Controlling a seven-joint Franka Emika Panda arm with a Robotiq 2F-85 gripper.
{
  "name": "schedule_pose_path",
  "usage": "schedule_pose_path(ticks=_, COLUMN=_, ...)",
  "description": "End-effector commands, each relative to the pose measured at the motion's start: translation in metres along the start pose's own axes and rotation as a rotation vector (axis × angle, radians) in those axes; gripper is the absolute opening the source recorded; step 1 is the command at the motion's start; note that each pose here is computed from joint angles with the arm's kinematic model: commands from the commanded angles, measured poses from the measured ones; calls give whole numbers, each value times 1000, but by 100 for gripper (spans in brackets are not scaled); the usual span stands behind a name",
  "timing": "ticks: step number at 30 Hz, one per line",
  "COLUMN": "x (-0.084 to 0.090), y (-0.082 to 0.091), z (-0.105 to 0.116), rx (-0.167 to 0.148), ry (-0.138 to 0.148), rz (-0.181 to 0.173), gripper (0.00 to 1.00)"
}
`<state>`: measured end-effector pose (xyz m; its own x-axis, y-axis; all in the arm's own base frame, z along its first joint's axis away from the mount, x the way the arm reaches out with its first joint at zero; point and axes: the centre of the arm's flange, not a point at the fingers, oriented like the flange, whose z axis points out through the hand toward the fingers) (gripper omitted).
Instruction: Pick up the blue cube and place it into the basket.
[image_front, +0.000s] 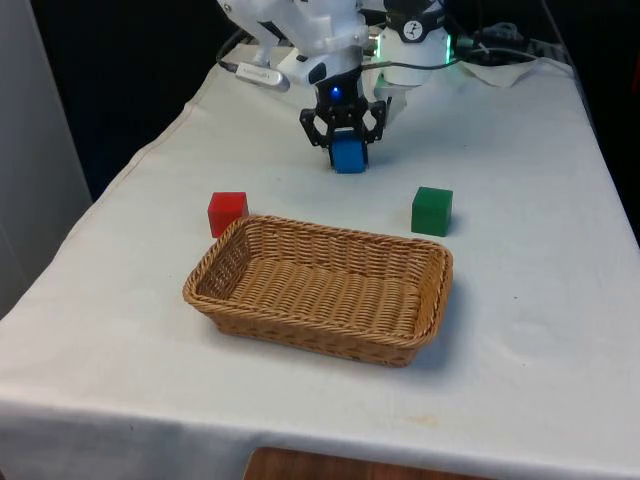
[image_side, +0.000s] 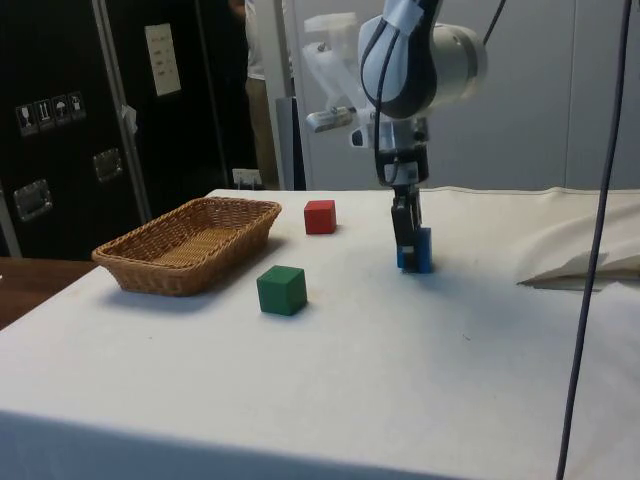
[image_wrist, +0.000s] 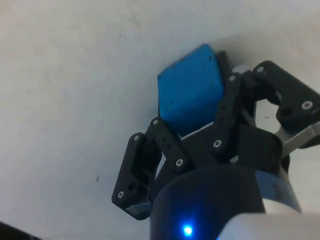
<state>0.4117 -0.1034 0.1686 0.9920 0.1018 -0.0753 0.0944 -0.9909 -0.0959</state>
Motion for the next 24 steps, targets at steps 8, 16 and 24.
schedule_pose_path(ticks=8, x=12, y=0, z=-30, rx=15, ry=11, rz=-3, gripper=1)
schedule_pose_path(ticks=16, x=25, y=-2, z=-59, rx=30, ry=30, rz=-9, gripper=1)
schedule_pose_path(ticks=24, x=38, y=-3, z=-89, rx=46, ry=49, rz=-18, gripper=1)
